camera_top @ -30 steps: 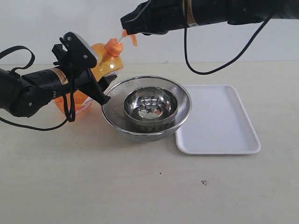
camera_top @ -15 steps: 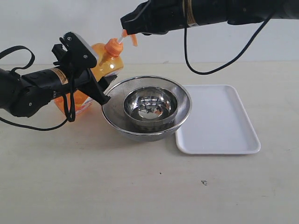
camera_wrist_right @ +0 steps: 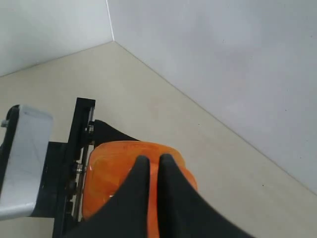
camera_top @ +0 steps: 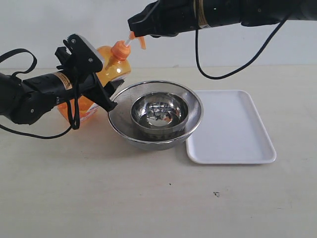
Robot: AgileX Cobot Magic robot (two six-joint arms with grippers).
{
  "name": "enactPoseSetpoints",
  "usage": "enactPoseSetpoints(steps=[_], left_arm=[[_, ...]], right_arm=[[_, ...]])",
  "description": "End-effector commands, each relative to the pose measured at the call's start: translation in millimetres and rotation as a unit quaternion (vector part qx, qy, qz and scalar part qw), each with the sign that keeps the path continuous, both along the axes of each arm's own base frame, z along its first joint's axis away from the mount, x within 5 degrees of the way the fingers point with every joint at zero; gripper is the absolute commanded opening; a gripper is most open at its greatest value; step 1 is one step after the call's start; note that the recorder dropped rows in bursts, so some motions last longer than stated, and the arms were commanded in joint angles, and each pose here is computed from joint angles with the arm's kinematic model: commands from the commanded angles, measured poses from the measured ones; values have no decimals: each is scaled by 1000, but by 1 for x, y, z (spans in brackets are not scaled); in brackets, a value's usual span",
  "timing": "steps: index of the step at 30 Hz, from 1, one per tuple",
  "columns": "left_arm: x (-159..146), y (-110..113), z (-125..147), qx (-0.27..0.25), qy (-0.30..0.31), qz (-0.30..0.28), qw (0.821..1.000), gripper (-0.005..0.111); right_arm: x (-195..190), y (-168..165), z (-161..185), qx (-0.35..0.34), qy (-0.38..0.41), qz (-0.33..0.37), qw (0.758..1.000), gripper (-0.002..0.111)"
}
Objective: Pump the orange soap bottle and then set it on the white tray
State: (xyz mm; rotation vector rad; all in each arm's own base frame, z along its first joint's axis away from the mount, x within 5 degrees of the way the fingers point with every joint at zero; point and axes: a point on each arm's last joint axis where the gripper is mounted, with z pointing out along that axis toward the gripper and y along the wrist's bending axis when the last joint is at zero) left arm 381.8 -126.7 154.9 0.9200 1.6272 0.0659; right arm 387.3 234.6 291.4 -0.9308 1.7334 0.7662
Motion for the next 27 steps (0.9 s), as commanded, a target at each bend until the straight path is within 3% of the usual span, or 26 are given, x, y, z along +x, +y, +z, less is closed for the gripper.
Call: enactPoseSetpoints(steps=[1,7,16,22,27], left_arm=[[0,-5,11,-31,-22,-3,999,5],[2,-1,17,-23,-38,16,999,5],[1,18,60,-1,-109,89,990,5],[-13,22,110,-35,-162,98,981,5],[-37,6,148,-69,-183,65,979,5]], right_arm=[[-3,0,0,-29,-26,5,999,0],[-14,-20,51,-21,-102,-35,994,0],[-25,-85,113,-2,-172,-100,980,0],[-39,-138,118,43,-97,-22,994,0],[-57,-171,107,39,-74,-49,995,0]])
